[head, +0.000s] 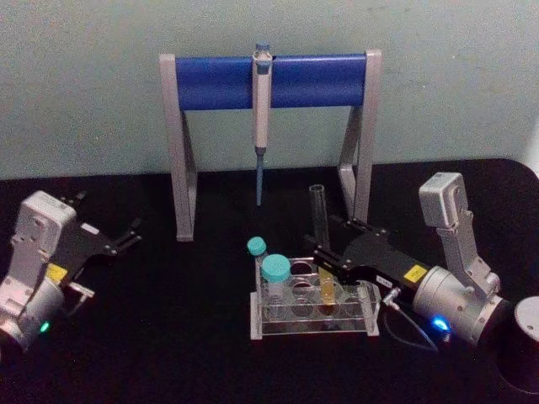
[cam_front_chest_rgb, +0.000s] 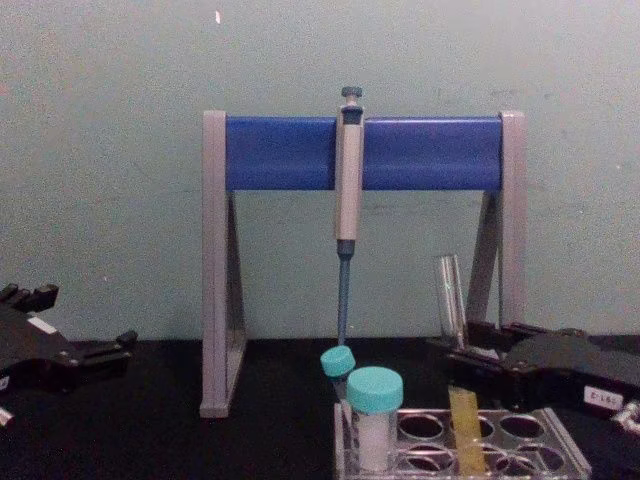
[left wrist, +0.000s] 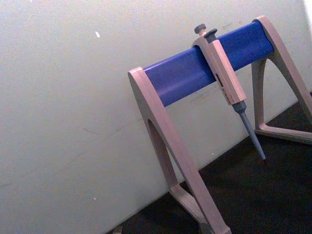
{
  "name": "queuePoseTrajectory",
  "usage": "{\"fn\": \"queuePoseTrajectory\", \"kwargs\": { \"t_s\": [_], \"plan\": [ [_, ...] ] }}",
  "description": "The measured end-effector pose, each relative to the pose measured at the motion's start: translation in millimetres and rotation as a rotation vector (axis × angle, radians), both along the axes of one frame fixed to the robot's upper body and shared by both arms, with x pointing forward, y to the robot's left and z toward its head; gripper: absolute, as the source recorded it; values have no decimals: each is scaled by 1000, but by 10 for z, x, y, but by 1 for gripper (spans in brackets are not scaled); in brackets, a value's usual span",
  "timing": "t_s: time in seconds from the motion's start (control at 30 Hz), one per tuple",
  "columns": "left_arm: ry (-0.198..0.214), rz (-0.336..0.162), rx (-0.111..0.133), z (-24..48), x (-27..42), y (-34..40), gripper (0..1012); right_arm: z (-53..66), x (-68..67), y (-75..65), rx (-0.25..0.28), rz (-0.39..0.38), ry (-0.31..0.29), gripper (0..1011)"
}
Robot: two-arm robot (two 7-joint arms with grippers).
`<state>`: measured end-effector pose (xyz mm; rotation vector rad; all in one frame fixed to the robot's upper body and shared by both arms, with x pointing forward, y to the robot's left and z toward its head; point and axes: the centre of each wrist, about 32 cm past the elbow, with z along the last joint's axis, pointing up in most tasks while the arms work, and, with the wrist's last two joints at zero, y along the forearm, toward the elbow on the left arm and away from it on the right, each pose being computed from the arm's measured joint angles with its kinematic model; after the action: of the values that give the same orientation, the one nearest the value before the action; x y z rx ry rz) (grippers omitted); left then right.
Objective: Pick up the test tube from the test tube rack, shake it, then place it back into the test tube rack.
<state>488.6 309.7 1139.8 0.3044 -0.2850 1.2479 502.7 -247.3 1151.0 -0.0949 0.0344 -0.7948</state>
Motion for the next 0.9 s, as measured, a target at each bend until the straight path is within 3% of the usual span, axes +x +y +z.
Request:
{"fn": "queuePoseTrajectory", "kwargs": {
  "t_s": [0.47,0.9],
  "plan": [
    [0,0,0,0,0,0,1009,1,0,0,2,1,0,1000],
    [0,0,0,0,0,0,1010,1,0,0,2,1,-1,1000]
  ]
}}
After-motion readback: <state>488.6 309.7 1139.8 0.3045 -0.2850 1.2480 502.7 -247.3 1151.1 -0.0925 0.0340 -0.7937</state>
